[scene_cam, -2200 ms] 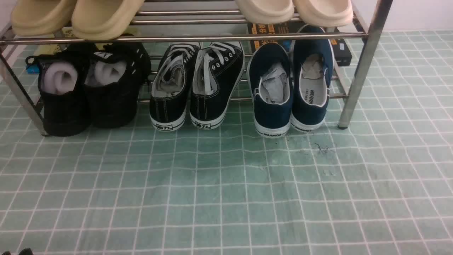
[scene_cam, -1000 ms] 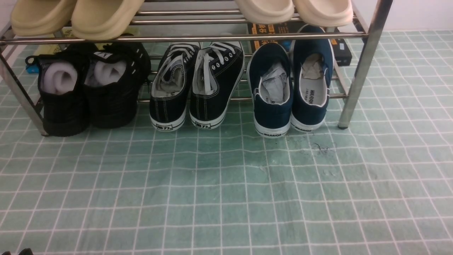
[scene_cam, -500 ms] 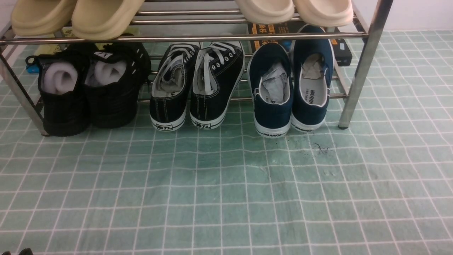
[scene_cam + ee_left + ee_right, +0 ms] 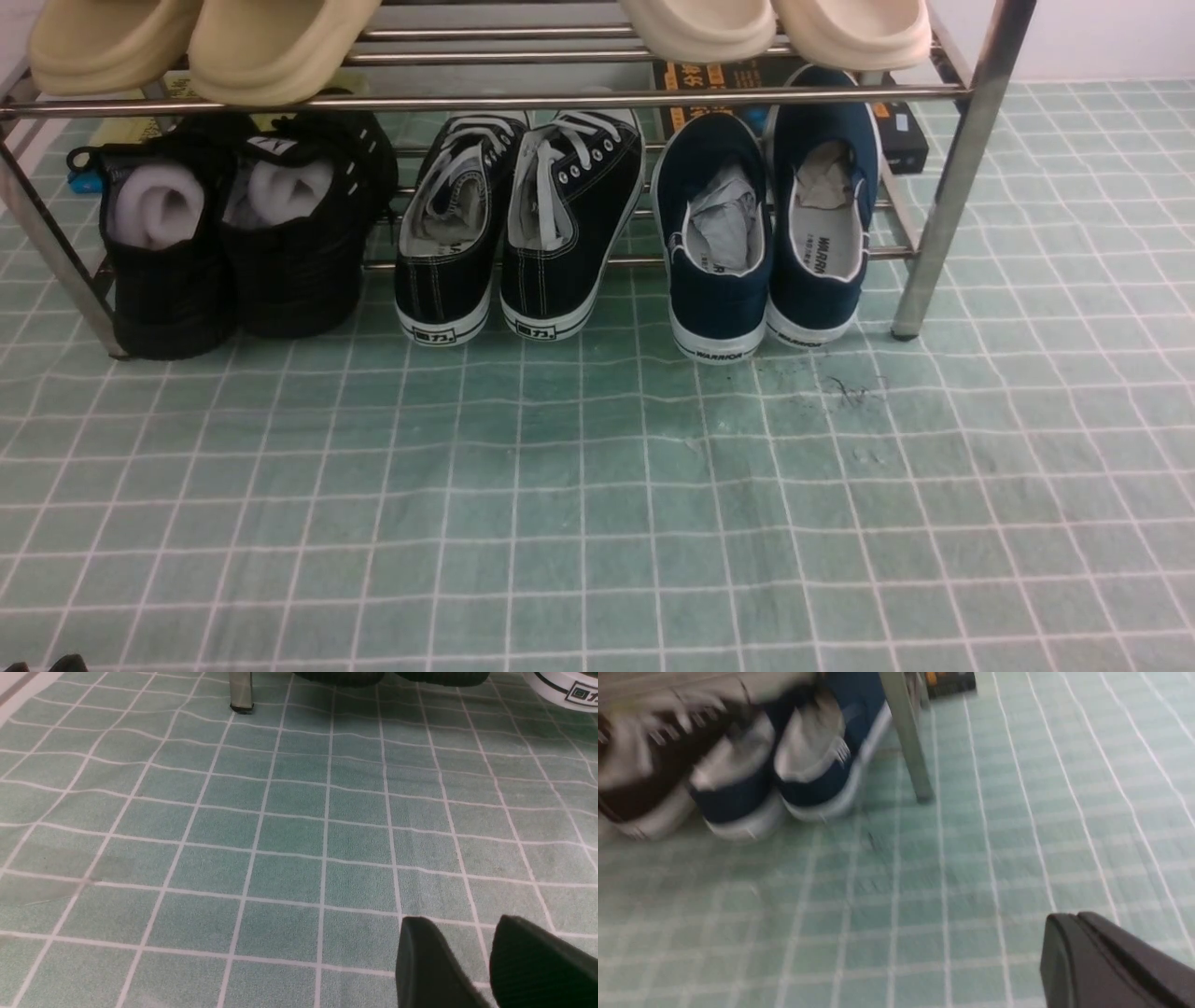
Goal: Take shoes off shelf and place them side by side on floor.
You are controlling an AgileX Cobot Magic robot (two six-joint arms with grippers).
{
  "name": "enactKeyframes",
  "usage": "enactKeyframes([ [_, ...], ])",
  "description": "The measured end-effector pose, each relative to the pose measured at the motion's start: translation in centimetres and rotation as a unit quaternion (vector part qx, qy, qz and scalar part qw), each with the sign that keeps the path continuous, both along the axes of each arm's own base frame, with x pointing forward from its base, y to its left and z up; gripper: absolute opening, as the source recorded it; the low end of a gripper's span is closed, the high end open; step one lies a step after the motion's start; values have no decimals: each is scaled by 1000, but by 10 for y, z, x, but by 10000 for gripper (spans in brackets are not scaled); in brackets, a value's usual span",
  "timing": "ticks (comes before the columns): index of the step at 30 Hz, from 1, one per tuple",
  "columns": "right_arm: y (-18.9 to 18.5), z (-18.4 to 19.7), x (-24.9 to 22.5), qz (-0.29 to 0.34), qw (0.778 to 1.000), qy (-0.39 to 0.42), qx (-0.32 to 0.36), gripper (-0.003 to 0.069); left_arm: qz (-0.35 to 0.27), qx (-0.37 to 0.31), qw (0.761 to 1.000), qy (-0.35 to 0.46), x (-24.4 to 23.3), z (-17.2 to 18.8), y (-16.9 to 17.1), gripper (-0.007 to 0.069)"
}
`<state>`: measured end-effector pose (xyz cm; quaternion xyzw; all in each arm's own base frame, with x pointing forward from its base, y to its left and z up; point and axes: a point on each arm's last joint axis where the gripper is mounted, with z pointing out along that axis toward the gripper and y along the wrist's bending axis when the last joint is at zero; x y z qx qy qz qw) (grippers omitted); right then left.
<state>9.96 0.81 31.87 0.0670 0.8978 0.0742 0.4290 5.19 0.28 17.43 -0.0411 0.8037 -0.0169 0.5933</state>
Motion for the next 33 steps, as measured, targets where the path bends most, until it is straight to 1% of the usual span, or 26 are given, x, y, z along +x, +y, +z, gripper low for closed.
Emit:
enactKeyframes([
  [2,-3,-12,21,-2,995,99,-33,0,0,0,1000,0,0,0,0,242],
  [4,-3,-24,43,3,984,172,-42,0,0,0,1000,0,0,0,0,242],
  [5,0,-30,55,12,978,203,-39,0,0,0,1000,0,0,0,0,242],
  [6,0,-33,59,16,976,215,-38,0,0,0,1000,0,0,0,0,242],
  [8,14,-44,83,71,963,258,-23,0,0,0,1000,0,0,0,0,242],
  [11,40,-47,107,150,947,284,-1,1,0,0,1000,0,0,0,0,242],
  [13,59,-42,121,188,939,288,1,1,0,0,1000,0,0,0,0,242],
  [14,63,-40,123,195,939,285,0,1,0,0,1000,0,0,0,0,242],
  [15,78,-33,134,215,935,282,-3,1,0,0,1000,0,0,0,0,242],
  [16,80,-32,135,215,935,282,-2,1,0,0,1000,0,0,0,0,242],
  [18,107,-20,152,230,935,269,-1,6,0,0,1000,0,0,0,0,242],
  [19,110,-21,154,231,935,270,-2,7,0,0,1000,0,0,0,0,242],
  [20,127,-14,164,239,936,256,-4,17,0,0,1000,0,0,0,0,242],
  [22,144,-6,176,248,940,236,-12,35,0,0,1000,0,0,0,0,242],
  [24,164,-1,192,251,943,218,-21,74,0,0,1000,0,0,0,0,242],
  [25,166,-3,192,251,942,221,-21,78,0,0,1000,0,0,0,0,242],
  [26,180,1,203,250,945,208,-25,116,0,0,1000,0,0,0,0,242],
  [30,205,3,226,246,950,189,-27,230,0,0,1000,0,0,0,0,242],
  [32,211,3,233,243,952,183,-21,258,0,0,1000,0,0,0,0,242],
  [33,219,1,244,237,956,173,-13,302,0,0,1000,0,0,0,0,242],
])
